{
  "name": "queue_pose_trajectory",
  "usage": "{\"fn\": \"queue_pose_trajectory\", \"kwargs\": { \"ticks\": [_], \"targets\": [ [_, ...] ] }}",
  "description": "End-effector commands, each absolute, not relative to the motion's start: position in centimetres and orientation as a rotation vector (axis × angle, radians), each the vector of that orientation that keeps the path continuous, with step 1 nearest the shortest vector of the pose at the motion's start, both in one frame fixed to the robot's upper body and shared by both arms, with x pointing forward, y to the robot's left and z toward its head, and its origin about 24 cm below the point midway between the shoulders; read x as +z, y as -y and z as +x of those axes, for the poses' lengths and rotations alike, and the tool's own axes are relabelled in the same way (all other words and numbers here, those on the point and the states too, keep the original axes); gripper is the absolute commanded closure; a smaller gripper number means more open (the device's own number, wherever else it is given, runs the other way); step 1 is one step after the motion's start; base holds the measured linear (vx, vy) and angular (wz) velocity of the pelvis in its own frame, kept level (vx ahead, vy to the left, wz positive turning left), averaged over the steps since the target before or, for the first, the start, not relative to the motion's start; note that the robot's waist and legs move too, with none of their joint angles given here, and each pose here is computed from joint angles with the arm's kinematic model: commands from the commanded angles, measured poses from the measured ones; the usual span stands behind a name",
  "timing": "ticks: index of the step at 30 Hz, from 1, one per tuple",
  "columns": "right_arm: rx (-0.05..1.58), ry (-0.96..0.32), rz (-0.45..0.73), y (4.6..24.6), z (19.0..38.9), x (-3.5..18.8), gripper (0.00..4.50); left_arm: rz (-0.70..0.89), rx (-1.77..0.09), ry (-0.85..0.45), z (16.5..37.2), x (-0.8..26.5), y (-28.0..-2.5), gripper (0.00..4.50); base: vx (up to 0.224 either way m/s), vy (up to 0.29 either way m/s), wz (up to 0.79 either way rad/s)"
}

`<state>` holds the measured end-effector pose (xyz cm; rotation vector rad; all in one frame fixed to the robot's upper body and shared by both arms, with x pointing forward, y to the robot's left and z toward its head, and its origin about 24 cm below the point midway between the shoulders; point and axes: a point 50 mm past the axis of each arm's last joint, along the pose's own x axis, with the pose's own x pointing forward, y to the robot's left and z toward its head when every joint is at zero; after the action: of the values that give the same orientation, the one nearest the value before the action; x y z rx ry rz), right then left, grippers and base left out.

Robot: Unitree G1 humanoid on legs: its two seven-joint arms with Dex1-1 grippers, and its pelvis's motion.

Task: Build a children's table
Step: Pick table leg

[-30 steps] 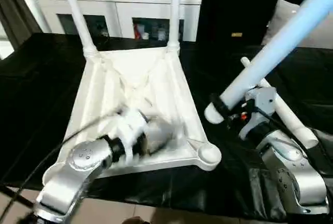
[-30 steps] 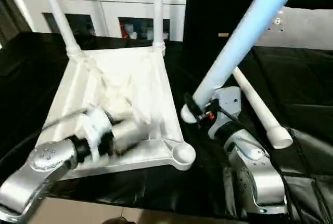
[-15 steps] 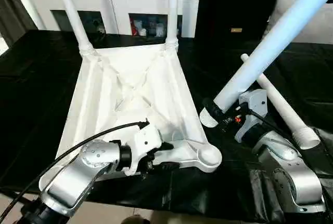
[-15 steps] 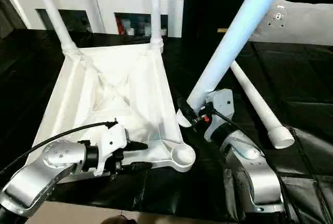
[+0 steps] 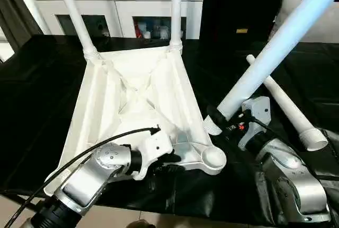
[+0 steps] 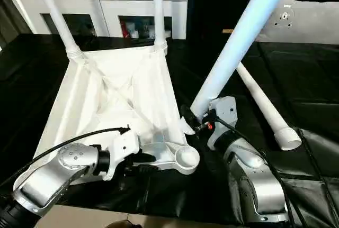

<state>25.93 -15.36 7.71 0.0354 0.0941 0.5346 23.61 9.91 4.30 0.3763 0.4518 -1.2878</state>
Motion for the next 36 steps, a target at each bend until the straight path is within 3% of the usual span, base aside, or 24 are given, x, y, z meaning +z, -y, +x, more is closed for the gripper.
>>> {"fn": "queue_pose_trajectory", "kwargs": {
  "ticks": [1, 10, 16, 28, 35, 36],
  "targets": [
    [0.544, -0.055, 0.022, 15.0, 25.8, 8.4, 2.62, 0.428, -1.250, -0.464, 24.0, 4.1, -10.4, 3.78, 0.000, 0.000, 0.00],
    [0.543, -0.051, 0.023, 14.9, 26.0, 8.5, 2.62, 0.429, -1.140, -0.401, 25.1, 4.6, -10.4, 4.50, 0.000, 0.000, 0.00],
    [0.566, -0.045, 0.055, 14.4, 27.0, 8.9, 2.62, 0.444, -1.057, -0.290, 27.4, 5.9, -11.1, 4.50, 0.000, 0.000, 0.00],
    [0.760, -0.163, -0.024, 12.2, 28.6, 8.6, 2.62, 0.492, -1.165, -0.298, 28.5, 5.5, -12.1, 4.50, 0.000, 0.000, 0.00],
    [0.830, -0.146, -0.025, 11.7, 29.3, 9.3, 2.62, 0.467, -1.162, -0.306, 28.6, 5.2, -12.6, 4.50, 0.000, 0.000, 0.00],
    [0.833, -0.144, -0.026, 11.7, 29.3, 9.4, 2.62, 0.452, -1.161, -0.306, 28.6, 5.2, -12.6, 4.23, 0.000, 0.000, 0.00]
  ]
}}
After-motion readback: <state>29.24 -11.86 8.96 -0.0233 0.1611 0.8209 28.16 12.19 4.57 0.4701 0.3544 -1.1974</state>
